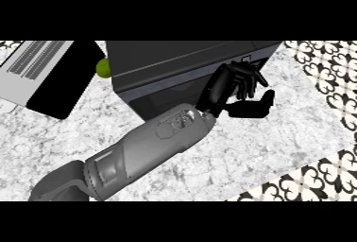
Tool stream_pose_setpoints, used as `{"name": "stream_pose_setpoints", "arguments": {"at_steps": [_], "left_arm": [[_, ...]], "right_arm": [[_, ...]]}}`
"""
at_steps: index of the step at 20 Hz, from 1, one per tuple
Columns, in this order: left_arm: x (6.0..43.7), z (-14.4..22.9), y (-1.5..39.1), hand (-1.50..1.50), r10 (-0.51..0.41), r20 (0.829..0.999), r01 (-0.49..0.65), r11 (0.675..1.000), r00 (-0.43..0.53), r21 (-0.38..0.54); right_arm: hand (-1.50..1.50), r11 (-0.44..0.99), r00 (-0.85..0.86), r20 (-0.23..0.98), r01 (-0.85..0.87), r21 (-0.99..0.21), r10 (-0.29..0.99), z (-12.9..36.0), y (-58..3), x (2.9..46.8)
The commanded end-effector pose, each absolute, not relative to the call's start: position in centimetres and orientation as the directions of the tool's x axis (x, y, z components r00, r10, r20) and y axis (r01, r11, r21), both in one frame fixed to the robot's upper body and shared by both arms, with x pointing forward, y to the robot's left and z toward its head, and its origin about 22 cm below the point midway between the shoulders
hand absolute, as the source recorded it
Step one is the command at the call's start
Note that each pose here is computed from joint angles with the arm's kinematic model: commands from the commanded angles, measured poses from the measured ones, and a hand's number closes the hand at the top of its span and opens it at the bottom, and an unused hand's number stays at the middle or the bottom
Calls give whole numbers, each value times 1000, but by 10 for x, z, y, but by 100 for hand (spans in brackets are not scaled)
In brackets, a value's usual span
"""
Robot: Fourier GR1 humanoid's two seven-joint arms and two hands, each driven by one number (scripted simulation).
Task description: Pick up the milk, place it into the microwave and close the microwave
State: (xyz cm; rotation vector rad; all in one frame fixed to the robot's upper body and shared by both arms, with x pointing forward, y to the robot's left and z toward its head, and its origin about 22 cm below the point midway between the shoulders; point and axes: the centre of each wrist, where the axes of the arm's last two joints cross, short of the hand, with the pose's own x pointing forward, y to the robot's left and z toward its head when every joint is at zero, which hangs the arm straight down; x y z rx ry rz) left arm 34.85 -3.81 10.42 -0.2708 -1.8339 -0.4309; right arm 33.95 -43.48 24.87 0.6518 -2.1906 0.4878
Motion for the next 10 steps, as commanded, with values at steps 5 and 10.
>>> {"name": "stream_pose_setpoints", "arguments": {"at_steps": [5, 10], "left_arm": [[393, 67, 38, -150, -141, 978, 80, 985, -156, 154], [390, 65, 34, -150, -126, 980, 107, 984, -156, 144]], "right_arm": [[-150, 818, -573, 777, -558, -136, -261, 253, -454, 326], [-150, 813, -580, 770, -565, -143, -267, 258, -459, 321]]}}
